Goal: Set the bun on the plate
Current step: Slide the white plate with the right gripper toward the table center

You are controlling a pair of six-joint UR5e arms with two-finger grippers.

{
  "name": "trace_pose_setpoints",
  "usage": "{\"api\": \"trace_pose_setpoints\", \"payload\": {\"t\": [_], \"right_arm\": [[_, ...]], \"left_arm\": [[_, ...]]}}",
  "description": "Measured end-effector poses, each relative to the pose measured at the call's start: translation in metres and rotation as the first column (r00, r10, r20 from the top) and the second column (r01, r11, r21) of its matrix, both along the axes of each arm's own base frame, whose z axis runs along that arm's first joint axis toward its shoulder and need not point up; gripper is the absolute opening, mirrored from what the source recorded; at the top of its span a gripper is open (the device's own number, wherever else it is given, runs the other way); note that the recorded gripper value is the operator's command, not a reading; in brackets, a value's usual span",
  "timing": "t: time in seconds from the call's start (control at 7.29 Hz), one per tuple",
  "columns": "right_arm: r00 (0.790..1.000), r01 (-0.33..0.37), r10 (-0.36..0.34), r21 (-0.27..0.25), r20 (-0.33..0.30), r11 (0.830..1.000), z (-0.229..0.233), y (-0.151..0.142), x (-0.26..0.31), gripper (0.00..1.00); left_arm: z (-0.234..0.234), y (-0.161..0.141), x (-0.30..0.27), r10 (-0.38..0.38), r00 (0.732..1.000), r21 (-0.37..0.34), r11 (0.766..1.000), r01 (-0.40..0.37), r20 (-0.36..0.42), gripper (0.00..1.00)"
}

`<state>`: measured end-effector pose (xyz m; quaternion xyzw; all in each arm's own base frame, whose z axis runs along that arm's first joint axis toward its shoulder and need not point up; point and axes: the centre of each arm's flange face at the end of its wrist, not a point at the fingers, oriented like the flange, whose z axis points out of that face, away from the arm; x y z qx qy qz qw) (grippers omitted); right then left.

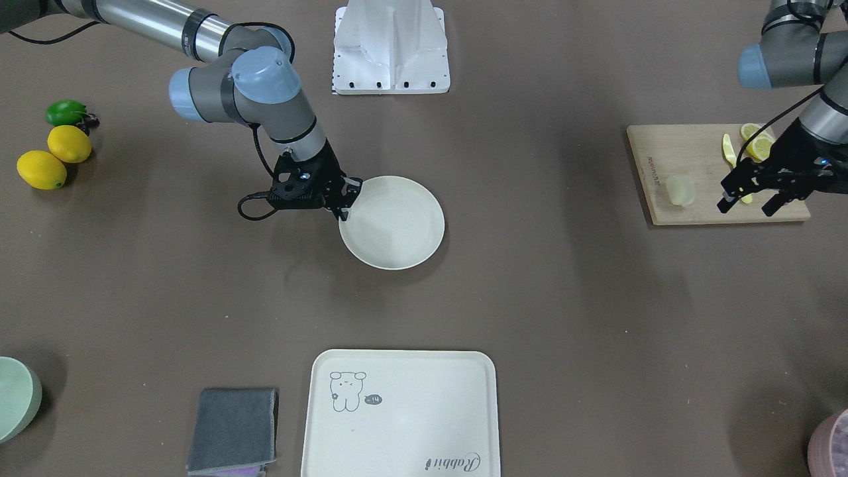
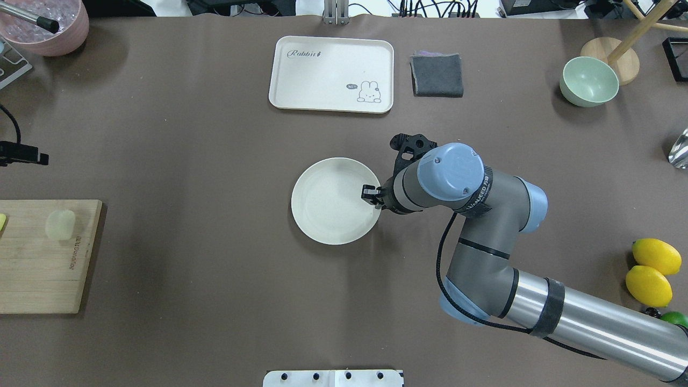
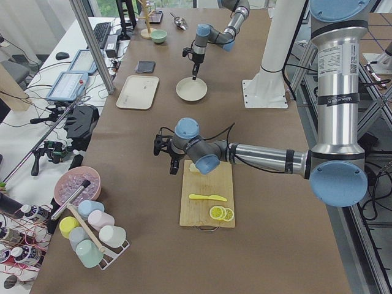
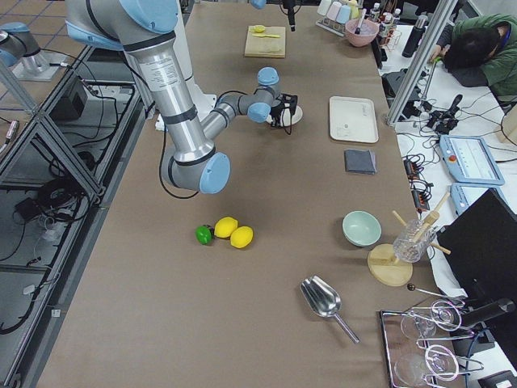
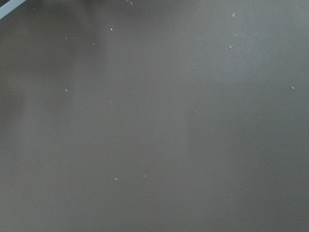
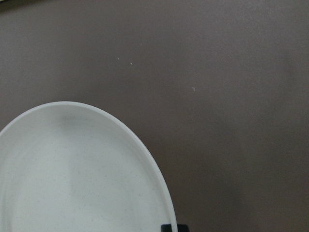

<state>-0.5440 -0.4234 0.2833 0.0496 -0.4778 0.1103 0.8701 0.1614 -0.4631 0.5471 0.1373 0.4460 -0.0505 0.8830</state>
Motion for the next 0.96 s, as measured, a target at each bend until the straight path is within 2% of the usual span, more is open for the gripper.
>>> {"api": "trace_pose_setpoints", "payload": {"t": [0.14,0.27,0.69,0.96], "right_arm": [[1.000,-0.001,0.001,0.002,0.002,1.000,-0.005,-0.002,-0.004,0.41],[1.000,-0.002,0.002,0.002,0.006,1.000,-0.009,-0.003,-0.007,0.99],[1.000,-0.020,0.021,-0.023,0.023,1.000,-0.018,-0.005,-0.011,1.00],[0.998,-0.041,0.042,-0.022,0.048,0.999,-0.033,-0.018,0.000,1.00]], "left_arm": [[-0.009,0.006,0.014,0.005,1.000,0.003,1.000,-0.005,-0.006,0.97],[-0.013,0.011,0.024,0.013,1.000,0.005,1.000,-0.013,-0.007,0.97],[-0.006,0.022,0.041,0.025,0.999,0.004,1.000,-0.025,0.023,0.97],[0.003,0.034,0.046,0.034,0.998,-0.001,0.999,-0.034,0.046,0.97]]}}
